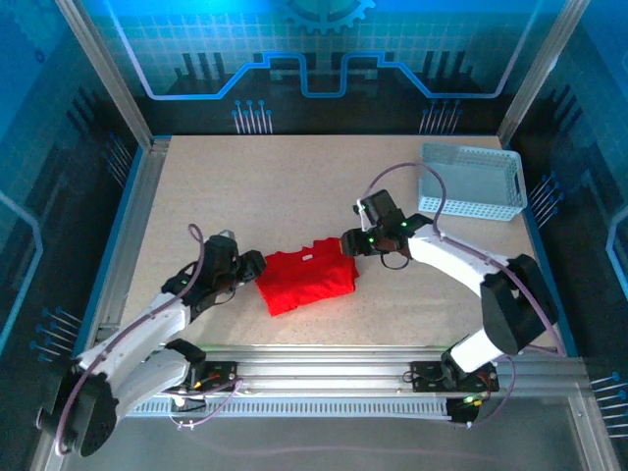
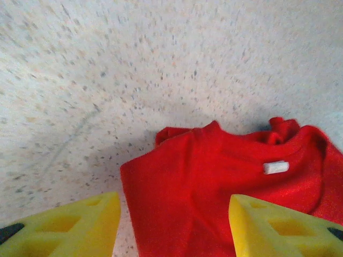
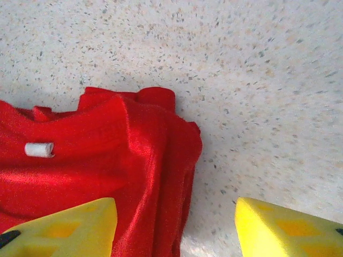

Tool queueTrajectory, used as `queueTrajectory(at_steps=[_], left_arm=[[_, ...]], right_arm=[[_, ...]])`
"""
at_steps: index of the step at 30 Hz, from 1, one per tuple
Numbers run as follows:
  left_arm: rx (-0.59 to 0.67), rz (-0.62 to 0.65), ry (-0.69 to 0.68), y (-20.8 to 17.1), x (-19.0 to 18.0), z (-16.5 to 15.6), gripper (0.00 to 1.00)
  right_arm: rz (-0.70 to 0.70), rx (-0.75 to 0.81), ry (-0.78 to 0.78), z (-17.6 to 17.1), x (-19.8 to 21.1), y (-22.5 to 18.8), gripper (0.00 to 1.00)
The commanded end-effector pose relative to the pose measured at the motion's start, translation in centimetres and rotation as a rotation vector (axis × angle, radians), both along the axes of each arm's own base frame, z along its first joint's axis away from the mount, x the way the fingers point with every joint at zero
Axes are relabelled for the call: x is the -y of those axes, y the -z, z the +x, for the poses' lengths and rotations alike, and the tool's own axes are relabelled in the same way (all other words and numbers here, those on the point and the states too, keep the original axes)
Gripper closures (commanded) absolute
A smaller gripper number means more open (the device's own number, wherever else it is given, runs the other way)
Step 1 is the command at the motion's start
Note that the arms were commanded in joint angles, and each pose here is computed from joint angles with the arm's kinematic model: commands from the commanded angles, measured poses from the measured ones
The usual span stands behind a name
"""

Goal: Fold the inside-out t-shirt

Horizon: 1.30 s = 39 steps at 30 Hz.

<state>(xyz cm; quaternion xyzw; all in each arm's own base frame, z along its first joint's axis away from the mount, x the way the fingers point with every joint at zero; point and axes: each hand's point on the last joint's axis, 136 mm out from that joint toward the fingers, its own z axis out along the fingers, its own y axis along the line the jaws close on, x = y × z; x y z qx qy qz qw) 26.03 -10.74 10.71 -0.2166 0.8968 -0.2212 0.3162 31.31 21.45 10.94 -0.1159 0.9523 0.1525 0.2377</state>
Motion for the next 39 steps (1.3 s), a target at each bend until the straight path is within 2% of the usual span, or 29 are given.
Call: queueTrajectory(at_steps=[1,4,9,12,14,17,20,23,26,29,32,36,39], left_arm=[[-0.037,0.093,-0.014,-1.2,-1.2,-1.9,0.43],[-0.034,0.083,0.042,-1.7,1.2,-2.5,0.44],[-0.097,0.024,0.136,1.1,6.5,-3.0,0.44],[-0.192,0.050,0.142,4.4,7.4,-3.4,0.43],[-0.242,0.082,0.120,6.2,6.9,-3.6,0.35],[-0.233,0.136,0.151,5.7,6.9,-3.0,0.37],[-0.180,0.273,0.151,2.9,6.4,-2.7,0.35],[-0.143,0.378,0.149,0.3,6.6,-2.8,0.34],[-0.192,0.432,0.140,-0.7,7.8,-3.5,0.29],[-0.252,0.396,0.196,0.3,11.1,-4.4,0.26],[-0.334,0.333,0.236,3.0,13.9,-5.0,0.24],[-0.404,0.365,0.258,5.8,15.5,-4.4,0.19],[-0.448,0.399,0.238,7.7,14.7,-3.0,0.18]], right_arm=[[-0.108,0.090,-0.082,-2.1,-0.6,-3.4,0.38],[-0.109,0.063,-0.108,-4.0,-2.3,-2.6,0.38],[-0.160,-0.024,-0.035,-5.2,-2.2,2.1,0.38],[-0.156,-0.054,0.011,-5.6,-1.6,4.4,0.37],[-0.142,-0.084,0.014,-5.9,-1.7,5.2,0.37],[-0.128,-0.084,0.017,-6.0,-1.6,4.4,0.33],[-0.108,-0.077,0.043,-6.0,-0.4,3.5,0.26],[-0.066,-0.114,0.075,-6.8,0.7,3.8,0.24],[-0.040,-0.083,0.111,-7.1,1.8,2.2,0.23],[-0.088,-0.037,0.187,-6.9,4.4,0.0,0.20],[-0.103,-0.029,0.250,-6.9,6.6,-1.2,0.18],[-0.058,-0.007,0.269,-7.0,7.3,-2.0,0.16],[-0.032,-0.004,0.255,-7.4,7.1,-1.8,0.14]])
